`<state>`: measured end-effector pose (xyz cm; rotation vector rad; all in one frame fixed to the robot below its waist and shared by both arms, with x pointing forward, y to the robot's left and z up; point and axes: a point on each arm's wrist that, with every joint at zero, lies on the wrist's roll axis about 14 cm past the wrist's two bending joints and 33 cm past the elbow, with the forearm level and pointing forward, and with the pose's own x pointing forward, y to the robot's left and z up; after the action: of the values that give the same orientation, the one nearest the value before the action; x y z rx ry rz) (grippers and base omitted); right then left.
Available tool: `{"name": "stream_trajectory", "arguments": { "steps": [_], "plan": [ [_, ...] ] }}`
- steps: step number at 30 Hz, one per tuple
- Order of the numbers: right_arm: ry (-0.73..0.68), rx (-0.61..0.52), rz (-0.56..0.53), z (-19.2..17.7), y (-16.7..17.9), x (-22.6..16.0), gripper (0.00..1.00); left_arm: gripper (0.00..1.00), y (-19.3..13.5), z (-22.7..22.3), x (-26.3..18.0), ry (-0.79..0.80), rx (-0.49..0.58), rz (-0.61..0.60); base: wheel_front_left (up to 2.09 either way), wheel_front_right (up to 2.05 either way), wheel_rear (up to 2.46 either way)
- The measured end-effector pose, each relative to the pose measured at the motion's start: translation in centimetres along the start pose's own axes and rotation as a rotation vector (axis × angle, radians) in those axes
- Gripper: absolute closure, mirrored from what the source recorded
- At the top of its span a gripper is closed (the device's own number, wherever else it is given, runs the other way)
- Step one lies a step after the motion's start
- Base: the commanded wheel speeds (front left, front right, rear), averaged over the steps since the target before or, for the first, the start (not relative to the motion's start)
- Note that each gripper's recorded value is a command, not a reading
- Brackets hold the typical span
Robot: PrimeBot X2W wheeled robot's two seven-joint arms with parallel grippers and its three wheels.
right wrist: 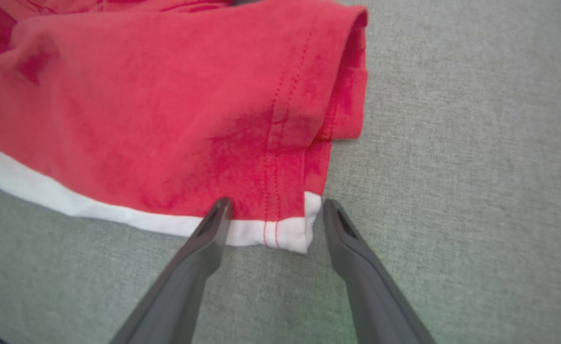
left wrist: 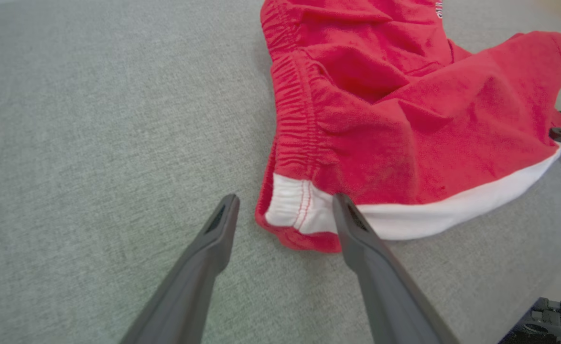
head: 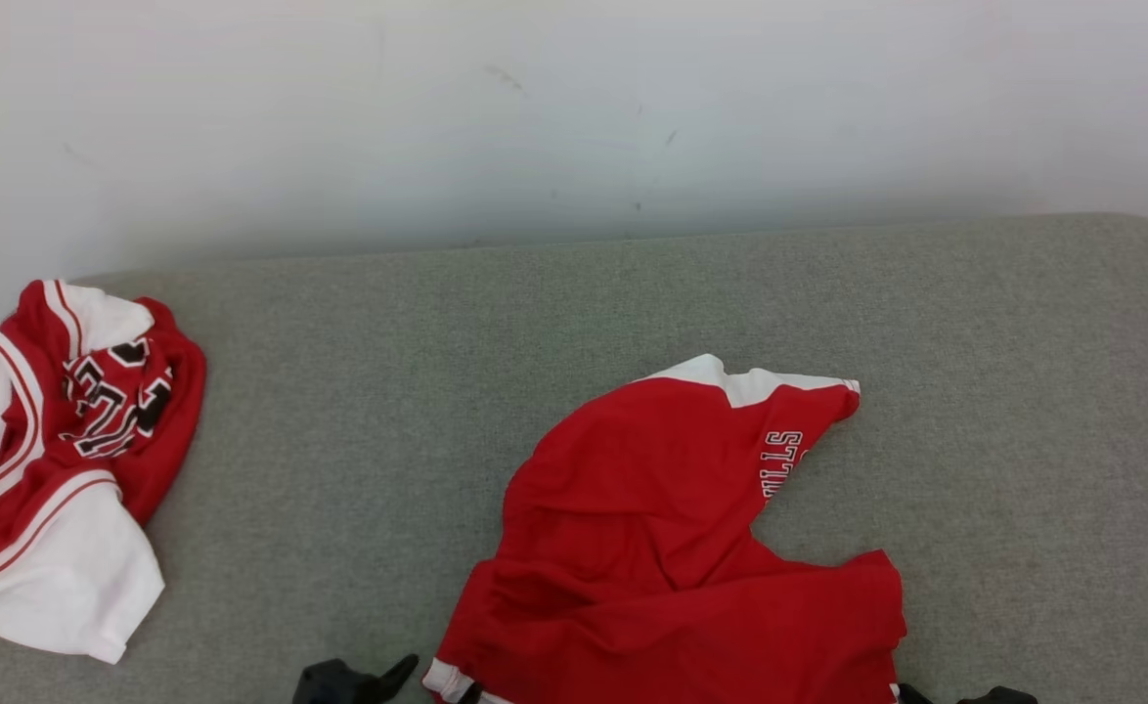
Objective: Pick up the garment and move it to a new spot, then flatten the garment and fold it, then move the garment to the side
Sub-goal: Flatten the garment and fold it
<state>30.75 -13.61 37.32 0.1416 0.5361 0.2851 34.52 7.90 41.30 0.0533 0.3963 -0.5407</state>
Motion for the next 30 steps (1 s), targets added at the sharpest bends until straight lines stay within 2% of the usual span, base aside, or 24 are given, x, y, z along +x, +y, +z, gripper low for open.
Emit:
{"name": "stream_trajectory", "arguments": {
  "steps": [10,11,12,14,15,16,17,18,23,28,30],
  "plan": [
    [0.010,0.005,0.005,-0.1,-0.1,0.3,0.00,0.00,-0.7,-0.3,0.9,0.027,-0.001,-0.060,0.00,0.00,0.00],
    [0.012,0.004,0.006,-0.1,-0.1,0.4,0.00,0.04,-0.8,-0.4,1.0,0.032,-0.001,-0.066,0.00,0.00,0.00],
    [0.014,0.005,0.007,-0.2,-0.2,0.4,0.00,0.16,-0.9,-0.5,1.1,0.034,-0.001,-0.073,0.00,0.00,0.00],
    [0.028,0.005,0.017,-0.4,0.1,0.5,0.02,0.56,-1.2,-0.4,1.2,0.036,-0.001,-0.089,0.00,0.00,0.00],
    [0.034,0.003,0.023,-0.4,0.3,0.5,0.27,0.70,-1.4,-0.5,1.2,0.040,0.000,-0.098,0.00,0.00,0.00],
    [0.034,0.005,0.025,-0.4,0.3,0.6,0.58,0.91,-1.8,-0.6,1.2,0.043,-0.006,-0.109,0.00,0.00,0.00],
    [0.032,0.012,0.024,-0.3,0.2,0.6,0.85,1.00,-2.1,-0.7,1.2,0.047,-0.015,-0.120,0.00,0.00,0.00],
    [0.030,0.019,0.026,-0.2,0.3,0.6,1.00,1.00,-2.4,-0.7,1.1,0.049,-0.021,-0.129,0.00,0.00,0.00],
    [-0.038,0.138,0.028,1.2,0.6,0.7,1.00,1.00,-3.7,0.4,0.8,0.027,-0.093,-0.176,0.00,0.00,0.00],
    [-0.195,0.263,0.011,5.3,-1.0,-0.5,1.00,1.00,-5.7,4.4,0.0,-0.084,-0.292,-0.245,0.00,0.00,0.00],
    [-0.254,0.291,0.020,7.0,-1.5,-1.5,1.00,1.00,-6.5,6.4,-0.7,-0.128,-0.331,-0.287,0.00,0.00,0.00]
  ]
}}
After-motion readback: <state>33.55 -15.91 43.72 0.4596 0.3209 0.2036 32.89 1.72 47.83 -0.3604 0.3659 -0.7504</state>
